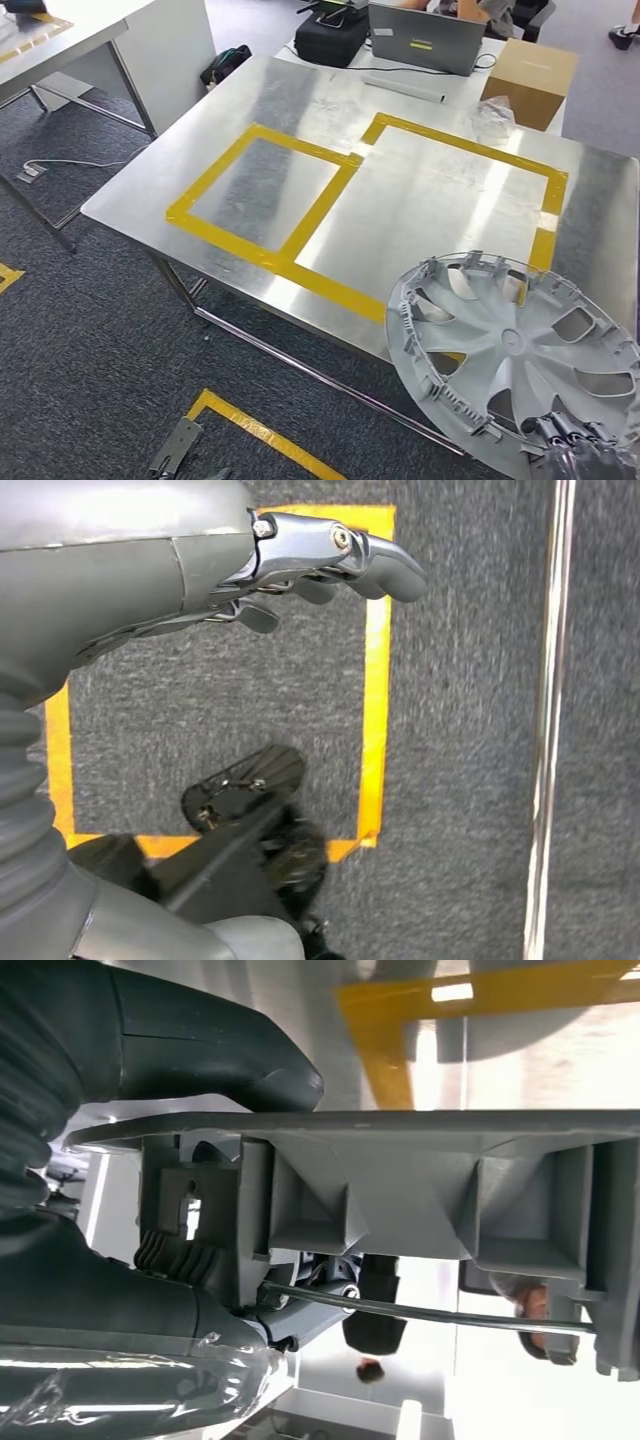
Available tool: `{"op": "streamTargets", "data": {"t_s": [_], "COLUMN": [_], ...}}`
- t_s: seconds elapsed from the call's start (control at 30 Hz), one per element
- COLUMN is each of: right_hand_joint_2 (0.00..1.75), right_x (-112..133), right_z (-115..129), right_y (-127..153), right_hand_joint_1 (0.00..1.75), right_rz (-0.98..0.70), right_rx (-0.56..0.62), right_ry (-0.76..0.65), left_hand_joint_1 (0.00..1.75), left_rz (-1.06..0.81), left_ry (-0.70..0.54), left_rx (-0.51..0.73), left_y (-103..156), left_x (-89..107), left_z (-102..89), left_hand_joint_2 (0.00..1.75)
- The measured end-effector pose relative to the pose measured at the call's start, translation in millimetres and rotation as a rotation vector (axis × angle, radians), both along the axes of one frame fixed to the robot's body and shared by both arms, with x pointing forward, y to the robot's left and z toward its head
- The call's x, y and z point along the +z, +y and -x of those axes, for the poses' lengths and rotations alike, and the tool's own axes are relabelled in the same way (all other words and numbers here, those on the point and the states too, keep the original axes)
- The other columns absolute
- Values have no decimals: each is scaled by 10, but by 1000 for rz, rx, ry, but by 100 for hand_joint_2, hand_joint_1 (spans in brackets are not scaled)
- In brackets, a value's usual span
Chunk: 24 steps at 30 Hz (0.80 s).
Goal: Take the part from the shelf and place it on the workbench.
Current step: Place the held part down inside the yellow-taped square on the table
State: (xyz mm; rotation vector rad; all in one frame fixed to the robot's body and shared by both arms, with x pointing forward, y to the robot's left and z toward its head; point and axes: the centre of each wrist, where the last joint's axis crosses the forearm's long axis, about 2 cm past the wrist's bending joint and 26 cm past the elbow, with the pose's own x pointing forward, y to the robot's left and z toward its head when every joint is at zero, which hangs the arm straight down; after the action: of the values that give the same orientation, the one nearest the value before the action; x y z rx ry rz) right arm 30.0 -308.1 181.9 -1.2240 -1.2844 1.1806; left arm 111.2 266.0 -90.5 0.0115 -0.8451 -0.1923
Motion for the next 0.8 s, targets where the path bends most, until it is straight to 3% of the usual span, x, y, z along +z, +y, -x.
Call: {"op": "streamTargets", "data": {"t_s": [0.8], "right_hand_joint_2": [175], "right_x": [-30], "right_z": [2], "right_y": [35], "right_hand_joint_1": [175], "right_rz": [-18], "right_rx": [24], "right_ry": [20], "left_hand_joint_1": [0], "left_rz": [-7], "left_ry": [3], "left_rx": [0], "left_y": [35], "left_x": [-4], "left_z": [-6], "left_hand_joint_2": [175]}}
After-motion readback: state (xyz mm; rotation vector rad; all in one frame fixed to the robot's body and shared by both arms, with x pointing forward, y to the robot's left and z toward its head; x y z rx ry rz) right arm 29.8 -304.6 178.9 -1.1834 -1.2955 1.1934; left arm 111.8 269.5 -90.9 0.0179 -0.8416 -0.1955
